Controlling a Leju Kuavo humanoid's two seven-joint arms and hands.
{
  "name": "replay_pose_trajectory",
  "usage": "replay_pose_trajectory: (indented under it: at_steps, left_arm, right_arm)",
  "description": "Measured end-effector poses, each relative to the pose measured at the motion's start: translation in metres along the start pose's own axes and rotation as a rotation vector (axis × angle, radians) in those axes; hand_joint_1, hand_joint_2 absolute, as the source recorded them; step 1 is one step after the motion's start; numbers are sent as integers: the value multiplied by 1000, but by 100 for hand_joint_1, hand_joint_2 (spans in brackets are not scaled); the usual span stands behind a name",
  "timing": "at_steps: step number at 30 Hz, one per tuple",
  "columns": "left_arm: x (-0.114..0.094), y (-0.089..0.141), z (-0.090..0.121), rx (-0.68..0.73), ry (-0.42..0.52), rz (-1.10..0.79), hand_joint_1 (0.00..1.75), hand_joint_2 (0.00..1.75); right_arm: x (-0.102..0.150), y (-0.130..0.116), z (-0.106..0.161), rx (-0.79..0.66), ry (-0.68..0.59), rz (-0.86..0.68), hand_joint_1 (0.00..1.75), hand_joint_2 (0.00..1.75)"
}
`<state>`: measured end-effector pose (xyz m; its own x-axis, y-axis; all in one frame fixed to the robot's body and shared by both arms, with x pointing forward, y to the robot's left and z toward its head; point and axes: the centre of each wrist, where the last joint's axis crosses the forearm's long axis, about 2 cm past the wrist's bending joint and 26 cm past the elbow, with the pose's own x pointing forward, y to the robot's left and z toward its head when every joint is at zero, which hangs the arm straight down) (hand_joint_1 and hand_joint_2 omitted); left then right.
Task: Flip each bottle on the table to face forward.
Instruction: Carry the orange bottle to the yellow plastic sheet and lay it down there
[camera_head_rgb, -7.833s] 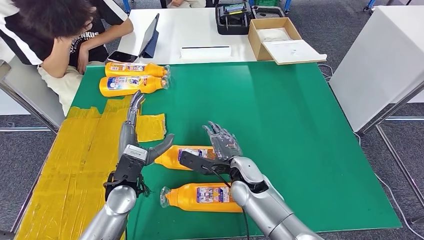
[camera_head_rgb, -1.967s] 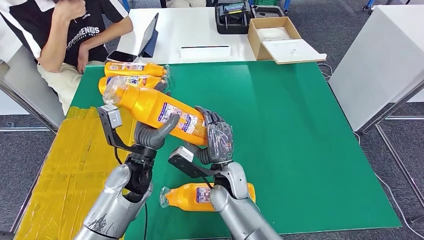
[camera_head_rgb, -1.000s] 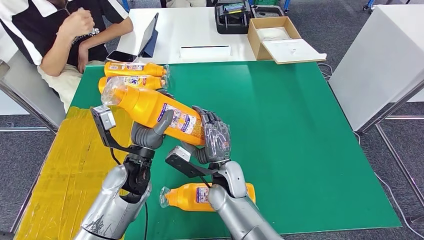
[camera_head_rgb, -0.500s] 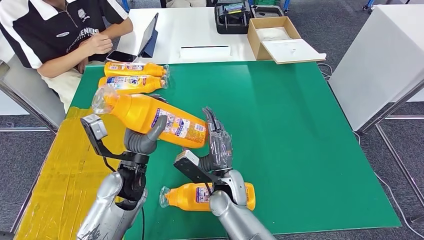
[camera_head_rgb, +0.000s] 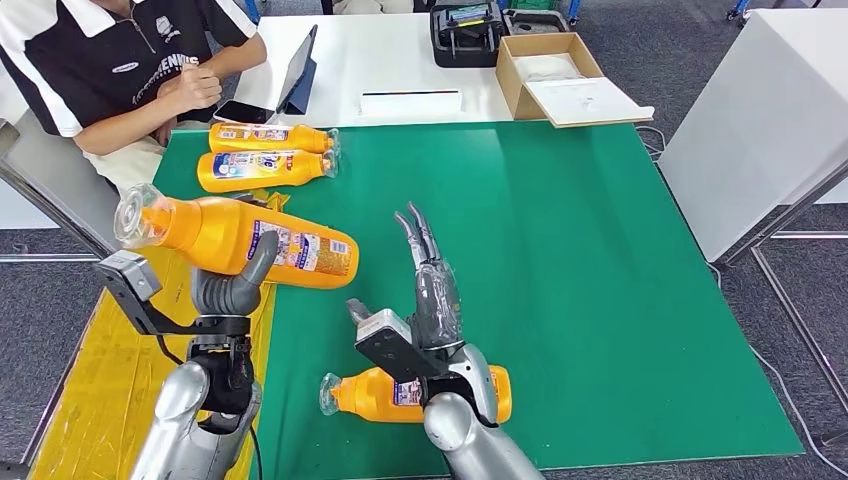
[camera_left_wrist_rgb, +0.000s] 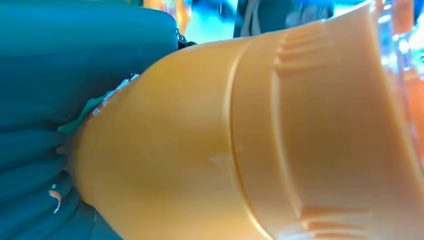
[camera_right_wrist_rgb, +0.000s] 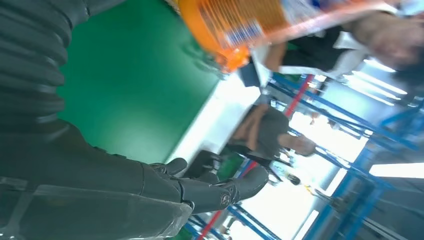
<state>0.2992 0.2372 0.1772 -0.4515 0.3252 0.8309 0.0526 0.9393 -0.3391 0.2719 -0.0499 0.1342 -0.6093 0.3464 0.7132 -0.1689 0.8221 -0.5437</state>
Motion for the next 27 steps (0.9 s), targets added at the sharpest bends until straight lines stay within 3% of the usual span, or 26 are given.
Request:
replay_pose_trajectory:
  at_steps: [6,10,22,27]
  left_arm:
    - [3,21,-2,106,-87,-250,175,175]
    - [3,29,-4,125,-105,-313,175,175]
    - [3,31,-7,130,-114,-353,175,175]
    - [-3,33,-17,173,-204,-629,175,175]
  right_arm:
    - [18,-46,19,-170,-143,24,0,175]
    - [29,-71,31,-249,-211,42,0,175]
    - [38,-89,41,-307,-272,49,0,175]
    - [37,-103,56,-432,-312,62,0,175]
